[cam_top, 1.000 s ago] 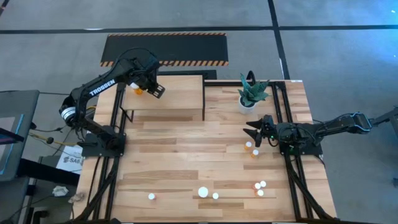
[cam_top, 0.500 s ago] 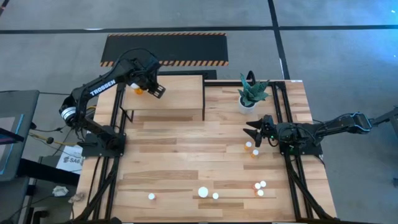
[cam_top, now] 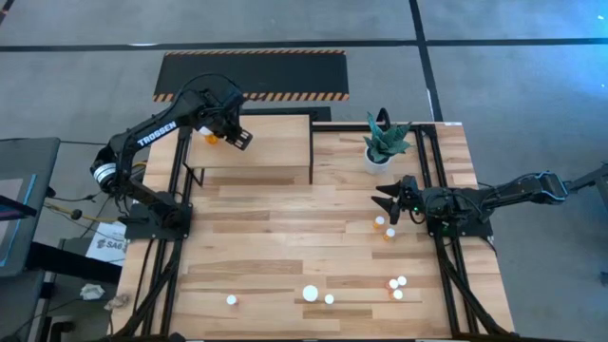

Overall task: Pick and place medicine bottles onto shelf by color
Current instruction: Put the left yellow pill bottle on the shelf aligned with the other yellow pill bottle

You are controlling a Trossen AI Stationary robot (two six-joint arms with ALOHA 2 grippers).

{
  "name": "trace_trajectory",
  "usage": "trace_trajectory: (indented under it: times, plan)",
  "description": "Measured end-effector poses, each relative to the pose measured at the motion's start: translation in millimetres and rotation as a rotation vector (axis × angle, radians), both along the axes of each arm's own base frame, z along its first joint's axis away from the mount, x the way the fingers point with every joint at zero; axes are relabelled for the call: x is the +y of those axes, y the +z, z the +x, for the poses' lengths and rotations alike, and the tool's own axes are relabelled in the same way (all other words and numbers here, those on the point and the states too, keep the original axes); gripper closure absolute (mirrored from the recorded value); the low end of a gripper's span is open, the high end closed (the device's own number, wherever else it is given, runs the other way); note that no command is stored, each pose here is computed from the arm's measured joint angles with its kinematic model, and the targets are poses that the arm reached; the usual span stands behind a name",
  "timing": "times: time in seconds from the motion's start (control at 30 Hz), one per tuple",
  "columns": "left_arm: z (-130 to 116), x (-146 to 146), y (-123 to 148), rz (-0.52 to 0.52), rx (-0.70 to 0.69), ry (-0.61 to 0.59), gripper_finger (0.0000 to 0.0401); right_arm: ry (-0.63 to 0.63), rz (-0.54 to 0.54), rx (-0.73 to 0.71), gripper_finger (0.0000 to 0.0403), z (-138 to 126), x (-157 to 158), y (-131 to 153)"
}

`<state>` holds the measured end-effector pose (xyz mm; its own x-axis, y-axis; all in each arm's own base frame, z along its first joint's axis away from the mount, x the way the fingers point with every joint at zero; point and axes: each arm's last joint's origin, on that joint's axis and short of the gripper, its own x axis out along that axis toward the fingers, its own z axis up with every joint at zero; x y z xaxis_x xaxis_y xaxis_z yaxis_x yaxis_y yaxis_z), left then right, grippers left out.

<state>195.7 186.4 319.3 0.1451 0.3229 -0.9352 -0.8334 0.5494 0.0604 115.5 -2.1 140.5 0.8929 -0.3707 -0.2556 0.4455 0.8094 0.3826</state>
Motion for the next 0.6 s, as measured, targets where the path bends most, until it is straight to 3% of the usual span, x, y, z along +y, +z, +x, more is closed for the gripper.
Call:
trace_trajectory:
  times: [0.6]
  plan:
    - [-2.1, 2.7, -6.2, 0.0, -0.002, 0.029, 0.03, 0.0, 0.0, 0.0, 0.0147, 0.0, 0.0, 0.0]
